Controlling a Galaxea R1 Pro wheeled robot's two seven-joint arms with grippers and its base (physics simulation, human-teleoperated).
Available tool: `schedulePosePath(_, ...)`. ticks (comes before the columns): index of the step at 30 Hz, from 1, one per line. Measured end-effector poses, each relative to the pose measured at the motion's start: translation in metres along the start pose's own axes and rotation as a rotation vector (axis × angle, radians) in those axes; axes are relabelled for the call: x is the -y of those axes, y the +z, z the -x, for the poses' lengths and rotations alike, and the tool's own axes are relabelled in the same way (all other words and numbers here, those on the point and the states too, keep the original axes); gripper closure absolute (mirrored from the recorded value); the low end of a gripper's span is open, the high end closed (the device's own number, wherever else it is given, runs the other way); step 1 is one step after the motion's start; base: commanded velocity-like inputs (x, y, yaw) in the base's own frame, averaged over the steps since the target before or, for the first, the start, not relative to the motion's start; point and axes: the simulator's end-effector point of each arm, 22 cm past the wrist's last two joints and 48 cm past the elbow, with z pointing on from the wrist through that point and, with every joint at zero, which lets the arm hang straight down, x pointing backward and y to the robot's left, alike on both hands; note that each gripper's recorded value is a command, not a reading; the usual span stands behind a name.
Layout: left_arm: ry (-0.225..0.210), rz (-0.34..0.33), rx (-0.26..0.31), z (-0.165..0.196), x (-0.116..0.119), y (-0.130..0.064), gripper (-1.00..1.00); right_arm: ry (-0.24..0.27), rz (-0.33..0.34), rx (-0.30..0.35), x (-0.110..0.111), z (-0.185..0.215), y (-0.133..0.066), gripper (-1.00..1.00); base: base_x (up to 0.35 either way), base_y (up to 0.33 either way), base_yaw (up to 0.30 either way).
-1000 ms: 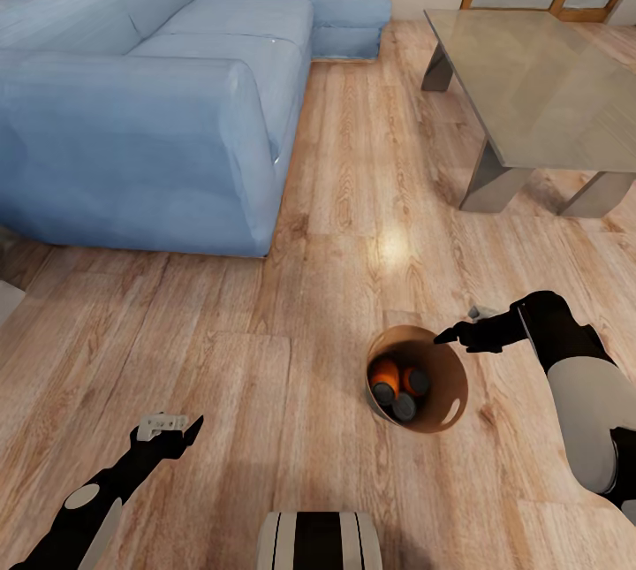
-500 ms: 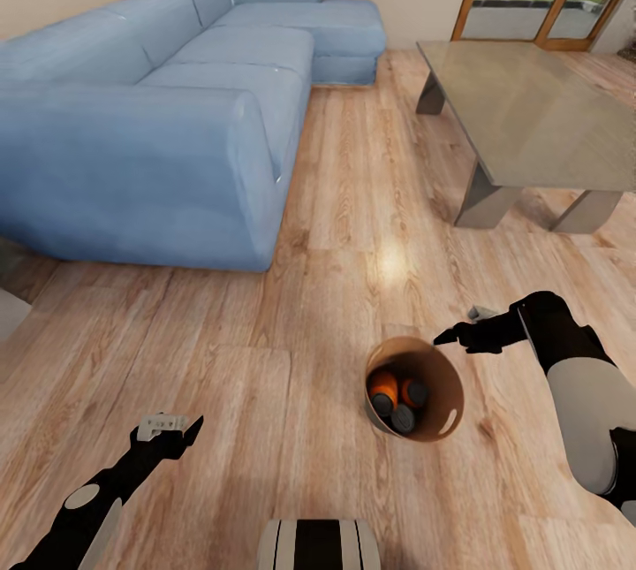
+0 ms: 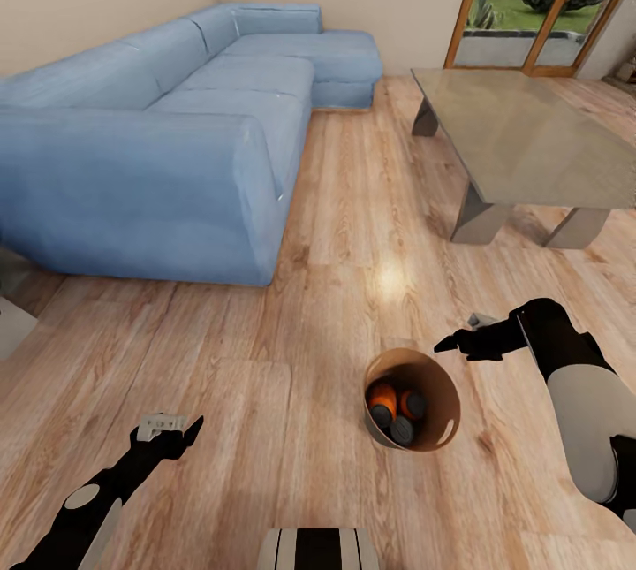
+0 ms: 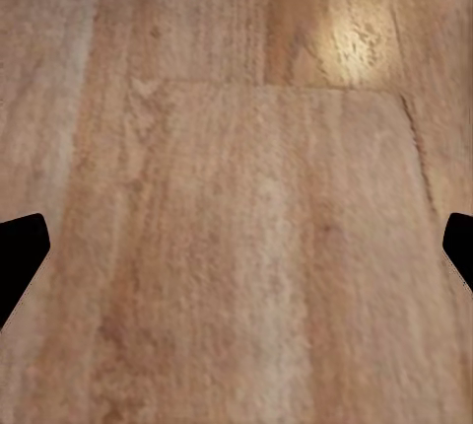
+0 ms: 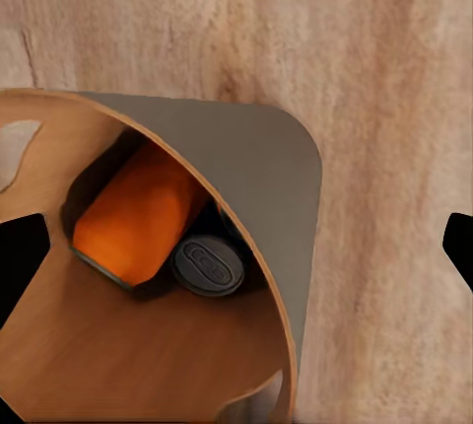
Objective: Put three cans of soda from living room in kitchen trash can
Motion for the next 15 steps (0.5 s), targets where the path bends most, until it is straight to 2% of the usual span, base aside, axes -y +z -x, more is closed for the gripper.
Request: schedulePosePath(15, 0.009, 0.017, 0.06, 0.032, -0.002, -0.011, -1.0, -0.019, 0.003, 0.052, -0.013, 0.009, -0.033, -1.0, 0.0, 0.0, 0.0)
